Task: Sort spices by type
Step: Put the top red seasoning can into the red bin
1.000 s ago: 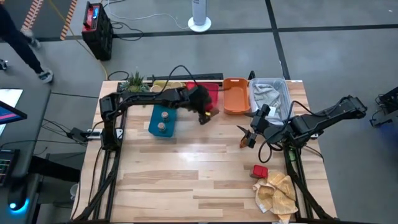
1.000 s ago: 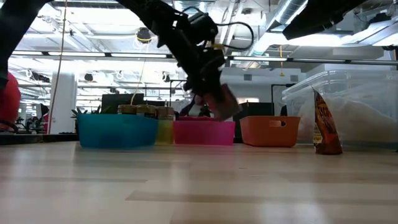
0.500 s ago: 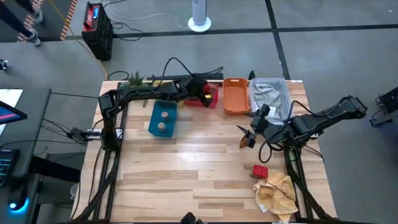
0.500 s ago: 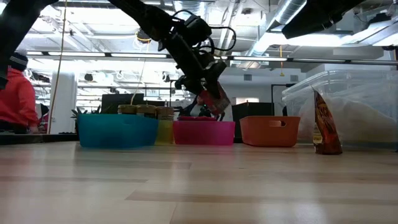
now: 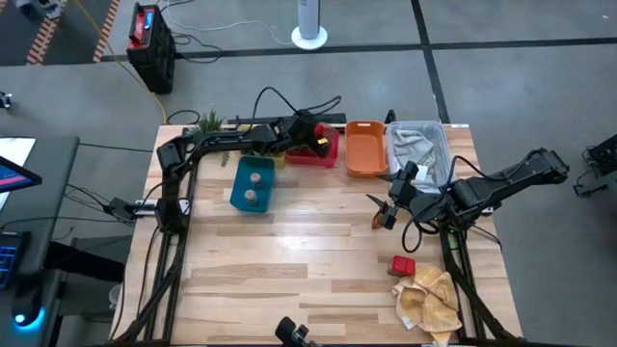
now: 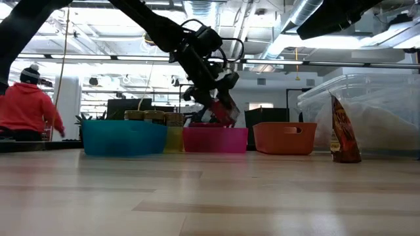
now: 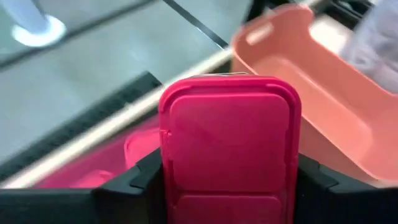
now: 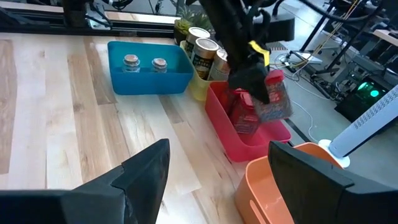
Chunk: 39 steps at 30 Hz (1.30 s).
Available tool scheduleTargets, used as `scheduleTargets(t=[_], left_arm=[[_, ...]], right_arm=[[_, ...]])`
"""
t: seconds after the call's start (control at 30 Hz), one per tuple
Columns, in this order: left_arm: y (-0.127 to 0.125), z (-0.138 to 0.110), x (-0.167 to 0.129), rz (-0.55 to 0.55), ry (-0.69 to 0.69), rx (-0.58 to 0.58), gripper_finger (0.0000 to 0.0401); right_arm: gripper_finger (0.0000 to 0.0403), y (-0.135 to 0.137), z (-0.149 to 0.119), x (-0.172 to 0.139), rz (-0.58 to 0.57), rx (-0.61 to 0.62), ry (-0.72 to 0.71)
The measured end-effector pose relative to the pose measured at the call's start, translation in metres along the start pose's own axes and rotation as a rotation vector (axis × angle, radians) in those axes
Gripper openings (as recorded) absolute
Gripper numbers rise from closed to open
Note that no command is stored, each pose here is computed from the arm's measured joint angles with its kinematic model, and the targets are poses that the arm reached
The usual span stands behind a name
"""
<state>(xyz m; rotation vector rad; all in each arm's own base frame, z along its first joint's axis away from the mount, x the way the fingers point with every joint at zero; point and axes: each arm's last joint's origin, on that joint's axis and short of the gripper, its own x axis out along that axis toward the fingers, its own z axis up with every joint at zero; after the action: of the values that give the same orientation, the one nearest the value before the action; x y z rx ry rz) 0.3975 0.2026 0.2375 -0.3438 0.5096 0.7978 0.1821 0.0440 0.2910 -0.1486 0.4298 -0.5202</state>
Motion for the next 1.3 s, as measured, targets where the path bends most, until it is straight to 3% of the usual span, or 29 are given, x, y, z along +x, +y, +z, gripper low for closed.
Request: scheduleTargets(t=[0.13, 0.63, 1.0, 1.3], left_arm=[[0.0061, 0.0018, 0.0009, 0.057, -0.013, -0.018, 0.0214], [-0.0029, -0.0004, -0.0034, -0.022, 0.062, -0.034, 0.0214], [-0.0016, -0.0004, -0.0032, -0.007, 0.062, -0.057, 0.0215], [-0.0006, 0.001, -0.0028, 0.001, 0.048, -0.099, 0.0256]], right_arm=[[0.0303, 0.0, 0.0, 0.0, 0.0, -0.004, 0.0], [0.0303, 0.0, 0.0, 0.0, 0.0, -0.008, 0.0], [0.0303, 0.0, 0.0, 0.0, 0.001, -0.002, 0.0], [0.0303, 0.0, 0.0, 0.0, 0.001, 0.0, 0.0]])
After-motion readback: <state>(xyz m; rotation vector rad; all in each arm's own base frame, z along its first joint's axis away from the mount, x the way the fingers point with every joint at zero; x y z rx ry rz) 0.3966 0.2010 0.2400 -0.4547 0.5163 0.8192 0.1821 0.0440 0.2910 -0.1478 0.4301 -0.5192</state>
